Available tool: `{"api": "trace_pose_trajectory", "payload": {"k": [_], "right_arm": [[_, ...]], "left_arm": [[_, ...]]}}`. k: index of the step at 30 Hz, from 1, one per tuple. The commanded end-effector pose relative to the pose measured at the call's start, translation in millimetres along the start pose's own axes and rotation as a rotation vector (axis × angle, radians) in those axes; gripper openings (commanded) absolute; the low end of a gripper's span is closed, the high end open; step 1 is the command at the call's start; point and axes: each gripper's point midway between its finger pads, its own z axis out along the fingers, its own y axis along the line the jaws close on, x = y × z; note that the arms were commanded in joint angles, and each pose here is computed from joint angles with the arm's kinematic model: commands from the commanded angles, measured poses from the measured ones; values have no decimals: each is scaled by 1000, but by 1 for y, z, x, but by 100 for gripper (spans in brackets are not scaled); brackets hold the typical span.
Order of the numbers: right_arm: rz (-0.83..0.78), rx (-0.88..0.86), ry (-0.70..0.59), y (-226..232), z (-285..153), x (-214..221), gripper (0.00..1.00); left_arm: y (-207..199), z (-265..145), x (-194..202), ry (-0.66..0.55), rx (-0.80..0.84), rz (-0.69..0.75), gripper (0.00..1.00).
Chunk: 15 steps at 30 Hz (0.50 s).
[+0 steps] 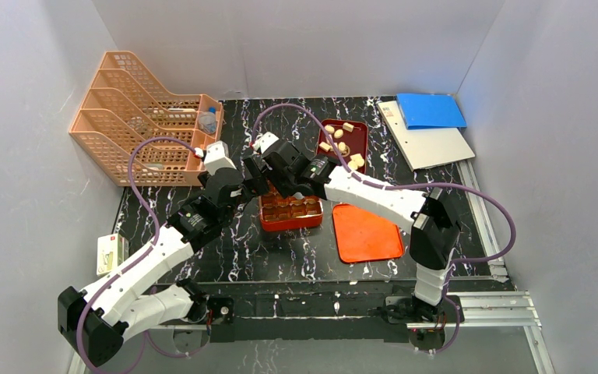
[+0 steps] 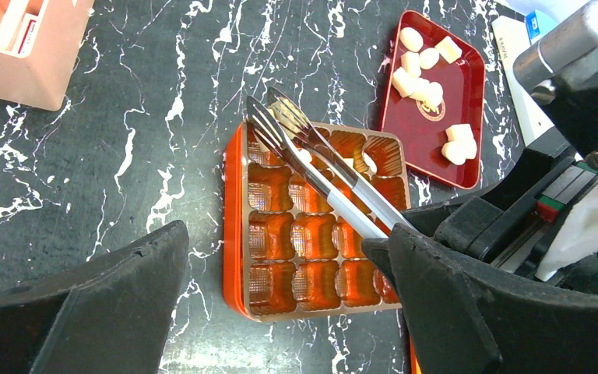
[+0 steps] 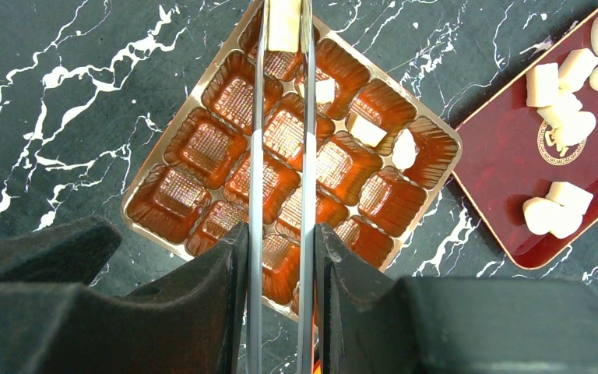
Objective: Pack the chocolate
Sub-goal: Place the fake chocolate in the packing box.
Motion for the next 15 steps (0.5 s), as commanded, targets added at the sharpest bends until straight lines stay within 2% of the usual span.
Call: {"api": "trace_pose_trajectory", "payload": {"k": [1,15], "right_arm": [[16,5,-79,-2,-14,-20,37],[16,0,-76,-2,-17,-18,42]], "left_arm": [[3,0,-4,-19,-13,-10,98],[3,-2,-5,-21,-9,-17,98]]}}
